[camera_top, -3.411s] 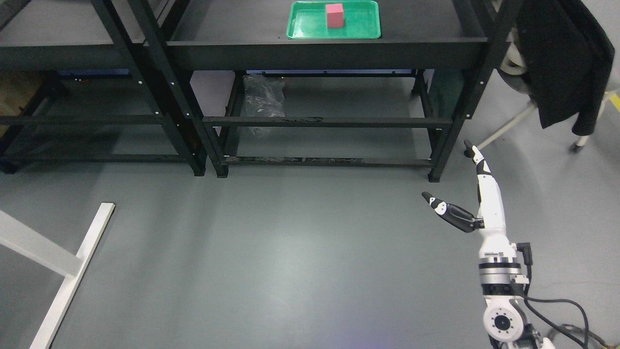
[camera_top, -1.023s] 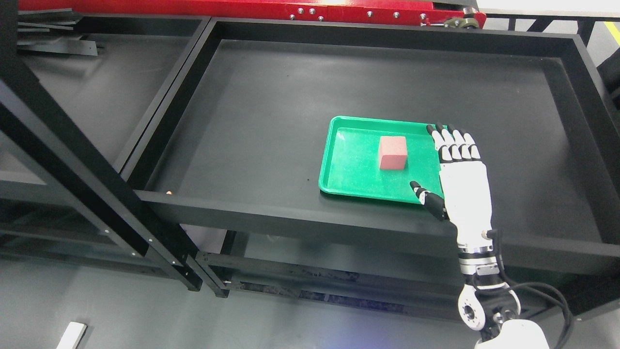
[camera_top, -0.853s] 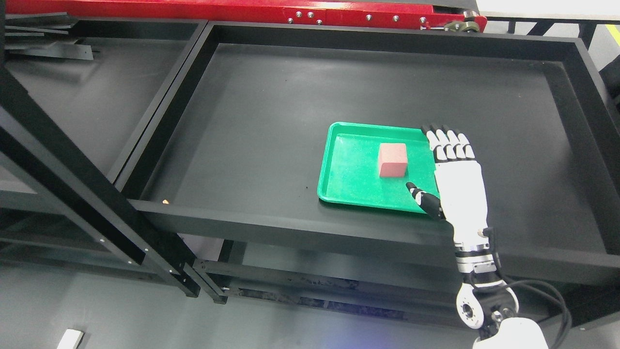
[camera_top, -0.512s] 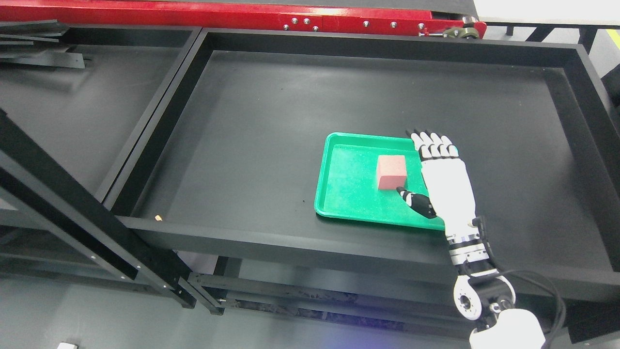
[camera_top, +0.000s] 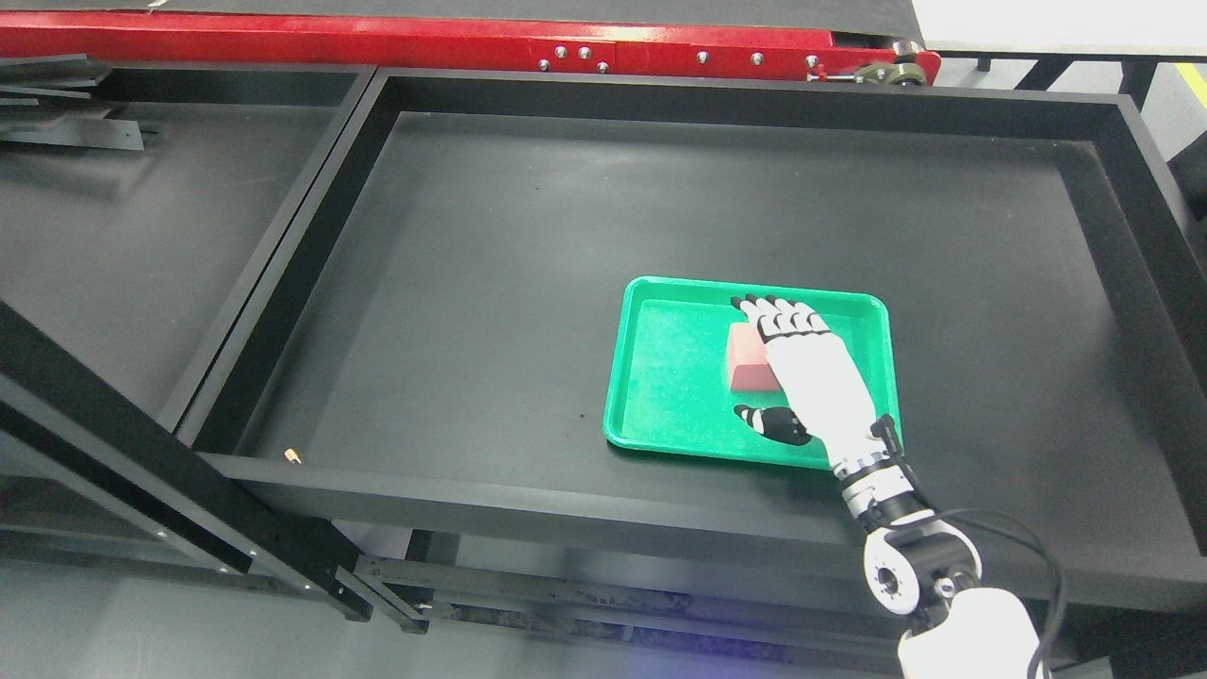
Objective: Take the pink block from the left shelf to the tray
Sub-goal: 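Close the right hand around the pink cube on the green tray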
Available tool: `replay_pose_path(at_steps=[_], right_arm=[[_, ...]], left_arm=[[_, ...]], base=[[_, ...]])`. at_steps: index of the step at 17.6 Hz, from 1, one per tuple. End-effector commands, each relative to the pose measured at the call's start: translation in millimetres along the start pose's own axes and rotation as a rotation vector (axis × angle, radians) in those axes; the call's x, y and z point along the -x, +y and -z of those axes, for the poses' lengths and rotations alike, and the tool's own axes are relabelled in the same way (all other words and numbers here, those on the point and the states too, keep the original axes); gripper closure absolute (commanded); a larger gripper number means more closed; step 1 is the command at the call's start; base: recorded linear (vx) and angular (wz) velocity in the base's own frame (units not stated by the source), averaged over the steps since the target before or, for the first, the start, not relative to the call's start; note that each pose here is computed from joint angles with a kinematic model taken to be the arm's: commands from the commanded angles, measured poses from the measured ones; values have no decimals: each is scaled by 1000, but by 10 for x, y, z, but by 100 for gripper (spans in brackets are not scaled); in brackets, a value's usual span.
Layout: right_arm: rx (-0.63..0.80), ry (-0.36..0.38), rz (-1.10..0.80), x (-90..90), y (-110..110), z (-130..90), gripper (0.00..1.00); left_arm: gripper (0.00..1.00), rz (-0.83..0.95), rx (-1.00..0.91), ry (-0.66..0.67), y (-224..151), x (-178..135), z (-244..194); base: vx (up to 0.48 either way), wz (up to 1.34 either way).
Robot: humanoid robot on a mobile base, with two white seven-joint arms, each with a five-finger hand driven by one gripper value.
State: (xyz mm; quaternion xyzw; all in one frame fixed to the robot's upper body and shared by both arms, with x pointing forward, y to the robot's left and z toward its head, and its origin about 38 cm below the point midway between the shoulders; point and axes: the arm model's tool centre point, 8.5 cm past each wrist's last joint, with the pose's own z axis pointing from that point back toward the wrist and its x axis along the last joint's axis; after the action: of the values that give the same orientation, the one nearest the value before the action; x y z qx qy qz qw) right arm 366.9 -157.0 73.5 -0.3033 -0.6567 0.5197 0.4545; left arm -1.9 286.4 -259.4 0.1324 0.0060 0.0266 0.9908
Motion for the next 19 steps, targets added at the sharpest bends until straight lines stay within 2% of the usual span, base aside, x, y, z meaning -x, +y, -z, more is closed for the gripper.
replay_pose_path(at_steps=[1, 9, 19], right_arm=[[-151, -27, -15, 46, 222, 188, 3], [-211, -21, -23, 144, 274, 336, 3], [-303, 11, -18, 286, 430, 386, 3]], left_arm=[[0, -9, -14, -47, 95, -254, 10], [0, -9, -14, -47, 95, -254, 10], [0, -9, -14, -47, 95, -254, 10]], base=[[46, -26], [41, -49], [27, -34]])
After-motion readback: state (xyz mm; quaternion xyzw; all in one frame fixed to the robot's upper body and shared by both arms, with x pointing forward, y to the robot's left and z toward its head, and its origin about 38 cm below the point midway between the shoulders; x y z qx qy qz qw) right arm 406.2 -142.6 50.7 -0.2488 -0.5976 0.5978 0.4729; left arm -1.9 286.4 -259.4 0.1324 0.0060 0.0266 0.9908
